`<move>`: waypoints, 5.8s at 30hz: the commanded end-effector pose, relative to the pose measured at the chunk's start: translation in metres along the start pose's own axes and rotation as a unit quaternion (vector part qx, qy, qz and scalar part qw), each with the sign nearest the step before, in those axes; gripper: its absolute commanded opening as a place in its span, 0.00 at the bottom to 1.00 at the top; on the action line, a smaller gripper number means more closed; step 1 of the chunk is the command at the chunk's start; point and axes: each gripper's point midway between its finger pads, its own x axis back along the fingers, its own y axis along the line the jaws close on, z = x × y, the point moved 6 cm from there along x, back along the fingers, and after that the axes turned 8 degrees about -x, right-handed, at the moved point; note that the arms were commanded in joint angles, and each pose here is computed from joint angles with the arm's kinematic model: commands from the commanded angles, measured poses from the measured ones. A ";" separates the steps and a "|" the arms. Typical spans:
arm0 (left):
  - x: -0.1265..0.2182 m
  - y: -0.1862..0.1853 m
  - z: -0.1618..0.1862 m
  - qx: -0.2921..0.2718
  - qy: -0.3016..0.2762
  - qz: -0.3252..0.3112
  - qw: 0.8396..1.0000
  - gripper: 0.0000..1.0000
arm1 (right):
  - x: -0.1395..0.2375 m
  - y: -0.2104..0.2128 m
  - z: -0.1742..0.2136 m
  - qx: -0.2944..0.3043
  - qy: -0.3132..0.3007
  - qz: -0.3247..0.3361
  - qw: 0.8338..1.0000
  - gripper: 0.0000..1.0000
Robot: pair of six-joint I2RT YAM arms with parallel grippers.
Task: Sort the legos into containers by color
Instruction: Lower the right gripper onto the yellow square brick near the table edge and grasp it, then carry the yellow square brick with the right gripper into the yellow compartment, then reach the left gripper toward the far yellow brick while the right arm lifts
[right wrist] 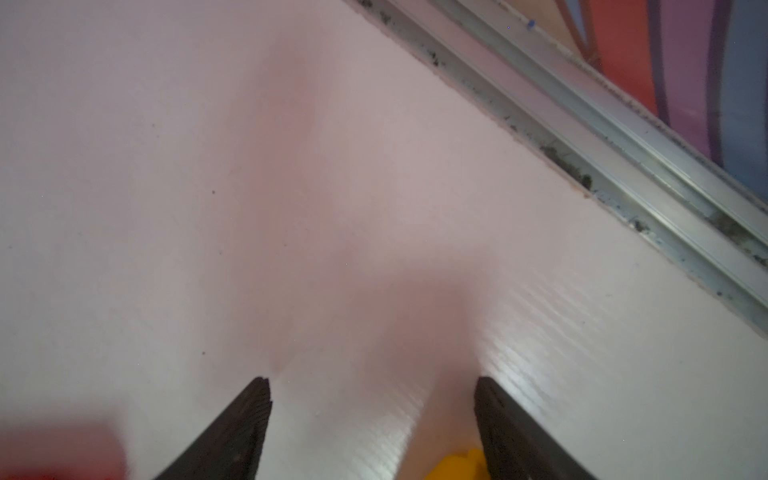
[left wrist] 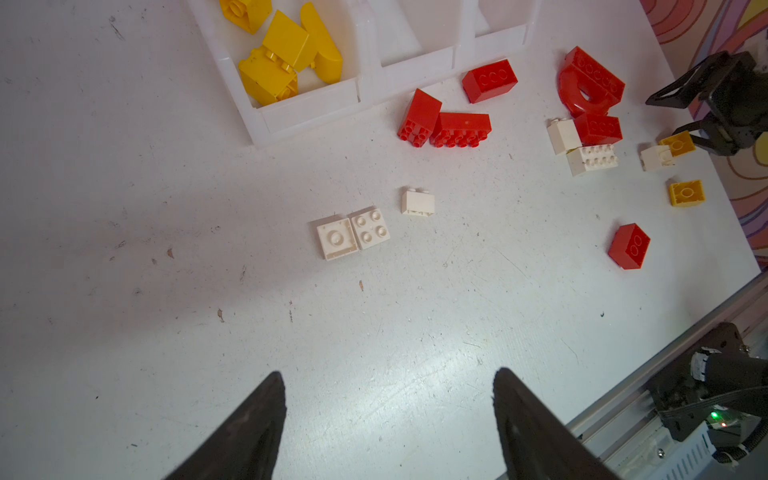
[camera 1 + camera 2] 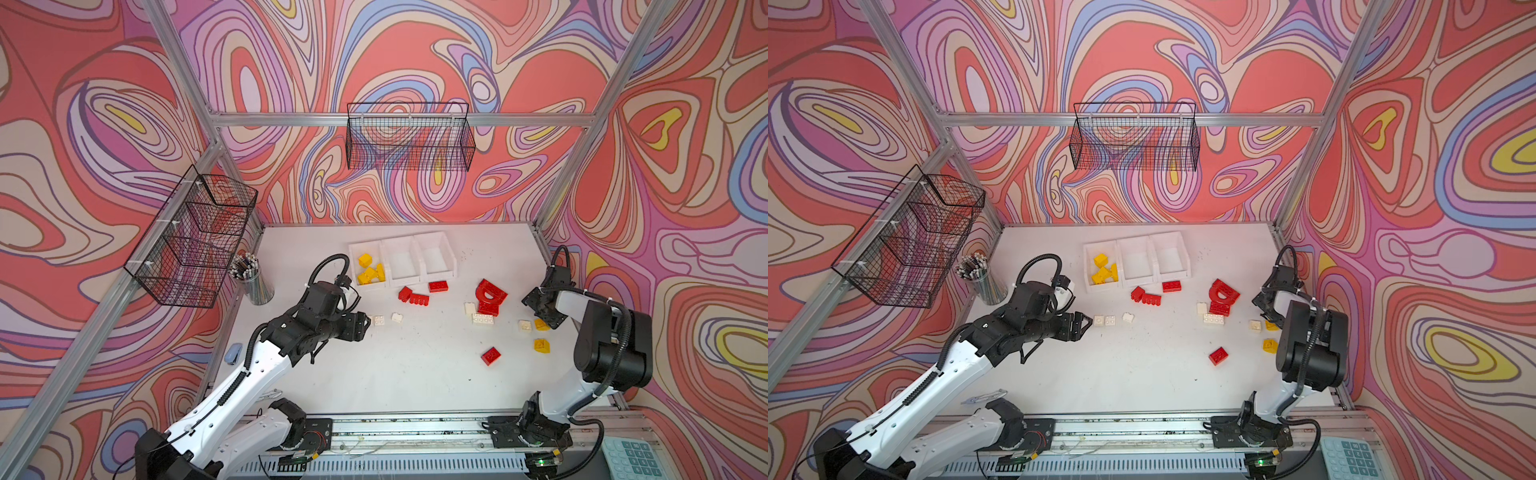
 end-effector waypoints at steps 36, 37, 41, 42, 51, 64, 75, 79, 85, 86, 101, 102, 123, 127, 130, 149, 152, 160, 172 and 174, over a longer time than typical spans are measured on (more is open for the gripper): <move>0.029 -0.006 -0.002 -0.005 -0.047 0.018 0.999 0.78 | 0.042 -0.001 0.074 0.094 0.140 -0.044 0.985 0.75; 0.030 -0.006 -0.002 -0.005 -0.048 0.018 0.999 0.78 | 0.042 0.000 0.076 0.097 0.142 -0.046 0.984 0.74; 0.033 -0.007 -0.003 -0.006 -0.053 0.021 0.998 0.78 | 0.041 0.001 0.077 0.100 0.143 -0.044 0.984 0.70; 0.033 -0.007 -0.002 -0.007 -0.052 0.023 0.998 0.78 | 0.041 0.001 0.077 0.099 0.142 -0.042 0.984 0.67; 0.039 -0.008 -0.003 -0.009 -0.062 0.028 0.998 0.78 | 0.031 0.008 0.067 0.105 0.138 -0.026 0.985 0.51; 0.035 -0.013 -0.003 -0.010 -0.049 0.048 0.998 0.78 | 0.041 0.014 0.050 0.120 0.125 -0.008 0.985 0.78; 0.042 -0.018 0.000 -0.034 -0.050 0.043 0.997 0.79 | 0.032 -0.005 0.031 0.113 0.099 0.056 0.987 0.84; 0.043 -0.019 0.003 -0.054 -0.045 0.030 0.997 0.79 | 0.020 0.004 0.028 0.110 0.106 0.045 0.987 0.80; 0.041 -0.025 0.006 -0.060 -0.037 0.033 0.997 0.79 | 0.010 0.013 0.021 0.108 0.098 0.039 0.989 0.74; 0.040 -0.026 0.006 -0.060 -0.036 0.035 0.997 0.79 | 0.003 0.012 0.024 0.112 0.106 0.046 0.987 0.72; 0.041 -0.023 0.006 -0.062 -0.038 0.021 0.997 0.79 | 0.006 0.008 0.024 0.121 0.104 0.051 0.986 0.25; 0.042 -0.023 0.006 -0.062 -0.039 0.021 0.997 0.79 | 0.007 0.008 0.024 0.121 0.106 0.052 0.986 0.22; 0.052 -0.005 0.013 -0.050 -0.027 -0.053 0.997 0.79 | 0.193 0.361 0.188 0.339 0.047 -0.303 0.889 0.16; 0.057 0.001 0.027 -0.044 -0.027 -0.059 0.997 0.79 | 0.193 0.394 0.242 0.347 0.072 -0.358 0.864 0.15; 0.060 0.002 0.032 -0.038 -0.038 -0.053 0.997 0.79 | 0.192 0.407 0.274 0.353 0.084 -0.393 0.845 0.14; 0.047 -0.014 0.015 -0.092 -0.007 -0.015 0.996 0.86 | 0.242 0.406 0.249 0.321 0.062 -0.468 0.821 0.75; 0.044 -0.023 0.000 -0.104 -0.016 0.007 0.994 0.86 | 0.263 0.382 0.202 0.276 0.065 -0.494 0.822 0.75; -0.008 -0.068 -0.037 -0.166 -0.065 0.107 0.978 0.85 | 0.337 0.287 0.077 0.219 -0.008 -0.515 0.829 0.78; -0.142 -0.233 -0.091 -0.341 -0.103 0.240 0.903 0.84 | 0.422 0.234 0.025 0.195 -0.039 -0.591 0.782 0.79; -0.164 -0.258 -0.092 -0.356 -0.106 0.265 0.890 0.83 | 0.434 0.226 0.025 0.190 -0.046 -0.610 0.768 0.80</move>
